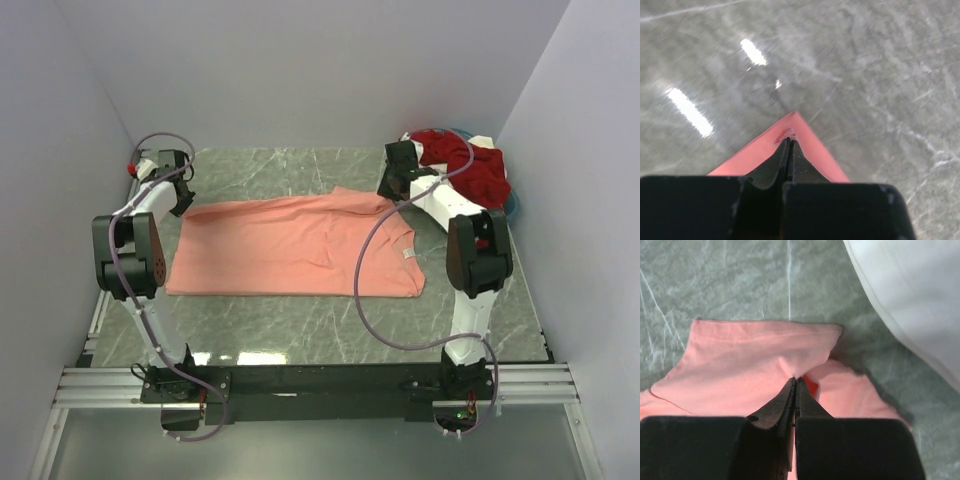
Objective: Fold and stack the t-shirts
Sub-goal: Fold the tshirt
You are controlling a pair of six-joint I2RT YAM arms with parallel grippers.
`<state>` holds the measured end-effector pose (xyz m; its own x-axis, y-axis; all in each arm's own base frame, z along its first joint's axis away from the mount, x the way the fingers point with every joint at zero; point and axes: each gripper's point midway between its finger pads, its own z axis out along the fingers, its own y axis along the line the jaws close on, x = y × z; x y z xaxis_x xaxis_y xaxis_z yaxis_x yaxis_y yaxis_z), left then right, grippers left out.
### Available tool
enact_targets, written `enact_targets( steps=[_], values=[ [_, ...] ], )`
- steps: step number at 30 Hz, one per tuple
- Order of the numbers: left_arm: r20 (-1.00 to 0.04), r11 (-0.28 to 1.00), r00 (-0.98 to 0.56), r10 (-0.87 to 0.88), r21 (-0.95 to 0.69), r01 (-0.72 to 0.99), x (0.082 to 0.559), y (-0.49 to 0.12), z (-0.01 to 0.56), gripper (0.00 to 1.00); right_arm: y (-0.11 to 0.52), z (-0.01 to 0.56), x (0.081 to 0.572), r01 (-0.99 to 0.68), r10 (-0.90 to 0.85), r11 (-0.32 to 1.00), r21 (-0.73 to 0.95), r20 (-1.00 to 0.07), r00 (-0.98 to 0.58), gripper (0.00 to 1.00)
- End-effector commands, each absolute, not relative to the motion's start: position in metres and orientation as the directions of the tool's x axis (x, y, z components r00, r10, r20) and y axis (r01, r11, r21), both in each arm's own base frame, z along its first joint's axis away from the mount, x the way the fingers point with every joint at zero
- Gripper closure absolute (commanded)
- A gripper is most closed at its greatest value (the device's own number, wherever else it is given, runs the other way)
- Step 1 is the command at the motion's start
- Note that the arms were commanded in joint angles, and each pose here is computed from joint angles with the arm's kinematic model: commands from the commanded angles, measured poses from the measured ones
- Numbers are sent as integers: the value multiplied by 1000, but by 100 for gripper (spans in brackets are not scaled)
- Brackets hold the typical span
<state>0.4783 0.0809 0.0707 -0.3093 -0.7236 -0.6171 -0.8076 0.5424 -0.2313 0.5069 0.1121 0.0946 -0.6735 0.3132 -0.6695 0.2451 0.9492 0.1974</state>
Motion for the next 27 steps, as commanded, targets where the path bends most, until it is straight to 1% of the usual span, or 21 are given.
enact_targets(
  steps=[1,5,7,8,9,10,12,15,23,27],
  values=[
    [-639,504,-226,-735,-292,-813,467,85,98,99,100,139,501,283,379,923,260,-731,-567,100],
    [-636,477,-181,-750,-331,-814,451,82,109,99,96,131,477,320,418,906,279,-713,-563,100],
    [-629,462,-176,-757,-325,-825,439,82,102,99,96,125,465,325,419,905,273,-705,-573,100],
    [-630,451,-155,-761,-343,-824,435,82,107,99,94,124,461,332,421,904,271,-705,-571,100],
    [-627,445,-158,-763,-332,-832,426,82,100,99,95,122,457,336,428,901,276,-700,-572,100],
    [-631,438,-136,-764,-352,-827,423,82,107,99,94,120,450,338,433,899,280,-694,-575,100],
    [-627,431,-134,-768,-349,-832,414,81,102,99,97,119,443,332,449,892,306,-683,-576,100],
    [-630,420,-124,-767,-346,-839,405,82,103,99,103,108,424,318,458,889,330,-662,-593,100],
    [-643,417,-100,-759,-363,-833,390,84,109,99,116,100,401,293,460,887,356,-640,-616,100],
    [-638,414,-105,-762,-357,-838,383,83,102,99,117,93,389,293,459,888,355,-636,-620,100]
  ],
)
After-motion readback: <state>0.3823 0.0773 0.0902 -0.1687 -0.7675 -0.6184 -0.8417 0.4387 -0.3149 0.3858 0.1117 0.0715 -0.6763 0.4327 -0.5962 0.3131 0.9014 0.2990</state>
